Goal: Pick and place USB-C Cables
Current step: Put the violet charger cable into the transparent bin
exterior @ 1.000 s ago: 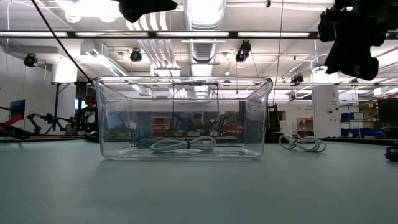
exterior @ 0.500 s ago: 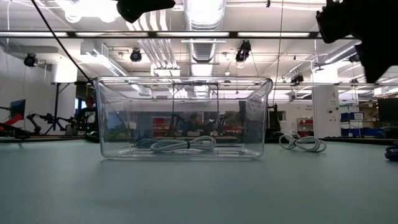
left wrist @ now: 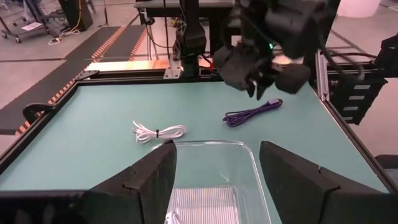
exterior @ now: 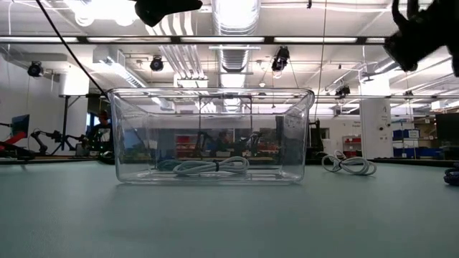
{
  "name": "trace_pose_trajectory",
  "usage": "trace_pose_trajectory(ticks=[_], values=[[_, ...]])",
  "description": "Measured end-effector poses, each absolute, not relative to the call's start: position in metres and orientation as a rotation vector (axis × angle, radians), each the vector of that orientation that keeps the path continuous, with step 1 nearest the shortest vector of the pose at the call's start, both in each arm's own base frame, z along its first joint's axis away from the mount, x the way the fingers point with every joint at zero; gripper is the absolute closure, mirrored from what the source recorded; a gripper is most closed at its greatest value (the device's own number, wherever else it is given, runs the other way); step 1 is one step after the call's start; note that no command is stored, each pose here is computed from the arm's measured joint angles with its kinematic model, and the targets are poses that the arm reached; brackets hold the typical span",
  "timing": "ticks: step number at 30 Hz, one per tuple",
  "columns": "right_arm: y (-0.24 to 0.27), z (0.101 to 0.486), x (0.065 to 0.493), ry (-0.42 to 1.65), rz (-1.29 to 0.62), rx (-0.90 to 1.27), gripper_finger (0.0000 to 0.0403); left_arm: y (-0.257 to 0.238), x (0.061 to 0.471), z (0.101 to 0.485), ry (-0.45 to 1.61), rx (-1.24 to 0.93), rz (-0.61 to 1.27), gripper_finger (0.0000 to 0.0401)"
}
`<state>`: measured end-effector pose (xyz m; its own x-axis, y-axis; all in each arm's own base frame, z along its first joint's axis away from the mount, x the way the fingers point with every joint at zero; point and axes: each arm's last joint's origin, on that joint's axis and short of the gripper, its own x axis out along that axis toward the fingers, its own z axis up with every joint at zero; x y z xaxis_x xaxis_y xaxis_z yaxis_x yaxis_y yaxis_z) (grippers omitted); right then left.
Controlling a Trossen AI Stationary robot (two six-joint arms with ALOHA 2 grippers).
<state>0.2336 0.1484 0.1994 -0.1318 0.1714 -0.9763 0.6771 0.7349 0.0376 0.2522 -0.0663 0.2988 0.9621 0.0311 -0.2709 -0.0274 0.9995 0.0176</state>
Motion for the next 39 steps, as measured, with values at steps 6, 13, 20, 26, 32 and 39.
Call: trace_pose_trajectory(ticks=[6,13,20,26,32,39], values=[[0.158,0.179,0.238,1.727,-0.49,0.702,0.0293,-0.066,0.252,0.299,0.274,0.013,0.029,0.0186],[0.155,0.164,0.234,1.758,-0.561,0.678,0.0225,-0.066,0.251,0.3,0.27,0.012,0.029,0.0186],[0.151,0.149,0.229,1.765,-0.593,0.636,0.0207,-0.066,0.251,0.3,0.269,0.012,0.029,0.0186],[0.149,0.144,0.226,1.763,-0.601,0.621,0.0254,-0.066,0.251,0.3,0.268,0.011,0.029,0.0186],[0.151,0.14,0.231,1.695,-0.548,0.625,0.0326,-0.066,0.251,0.3,0.268,0.011,0.029,0.0186],[0.151,0.14,0.232,1.678,-0.535,0.638,0.0383,-0.066,0.251,0.3,0.268,0.01,0.029,0.0186]])
